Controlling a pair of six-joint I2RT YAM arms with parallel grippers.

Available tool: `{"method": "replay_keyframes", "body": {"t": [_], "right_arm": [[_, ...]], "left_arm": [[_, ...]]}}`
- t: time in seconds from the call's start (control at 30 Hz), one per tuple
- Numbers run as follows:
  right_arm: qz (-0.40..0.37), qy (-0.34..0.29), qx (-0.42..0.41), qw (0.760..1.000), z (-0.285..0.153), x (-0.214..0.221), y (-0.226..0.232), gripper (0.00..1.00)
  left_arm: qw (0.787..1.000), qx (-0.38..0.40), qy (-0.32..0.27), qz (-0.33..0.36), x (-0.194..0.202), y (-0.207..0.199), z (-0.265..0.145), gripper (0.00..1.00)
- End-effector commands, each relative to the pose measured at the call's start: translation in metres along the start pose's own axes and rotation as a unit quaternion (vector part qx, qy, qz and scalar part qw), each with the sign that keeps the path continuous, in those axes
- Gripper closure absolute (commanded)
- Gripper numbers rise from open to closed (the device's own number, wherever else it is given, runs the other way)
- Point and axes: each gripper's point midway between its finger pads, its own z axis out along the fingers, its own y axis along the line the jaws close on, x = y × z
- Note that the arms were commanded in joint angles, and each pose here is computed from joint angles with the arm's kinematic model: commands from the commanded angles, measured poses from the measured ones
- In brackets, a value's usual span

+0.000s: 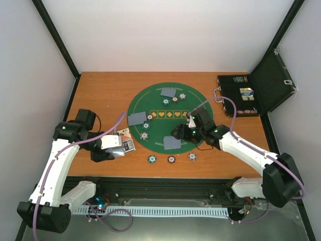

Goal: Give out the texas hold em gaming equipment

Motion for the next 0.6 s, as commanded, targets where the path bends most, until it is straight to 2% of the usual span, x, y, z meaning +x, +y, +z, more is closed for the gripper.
{"method": "replay_keyframes", "body": {"t": [0.0, 0.07, 0.23, 0.47, 0.57], "right_arm": [[-0.025, 0.015, -0.154, 0.988, -0.008, 0.009, 0.096, 0.25], [-0.044, 0.033, -0.198, 0.979, -0.005, 0.023, 0.131, 0.20], [-0.059, 0.075, -0.289, 0.953, 0.003, 0.054, 0.189, 0.19], [-0.056, 0.106, -0.375, 0.919, 0.014, 0.080, 0.232, 0.18], [-0.061, 0.119, -0.386, 0.913, 0.019, 0.088, 0.247, 0.18]], "left_arm": [[1.000, -0.002, -0.020, 0.009, -0.010, -0.002, -0.009, 0.97], [1.000, -0.002, -0.020, 0.009, -0.010, -0.001, -0.008, 0.97], [1.000, -0.004, -0.020, 0.009, -0.010, -0.001, -0.008, 0.97], [1.000, -0.003, -0.021, 0.009, -0.010, 0.000, -0.007, 0.97], [1.000, -0.005, -0.021, 0.010, -0.010, 0.000, -0.008, 0.97]]}}
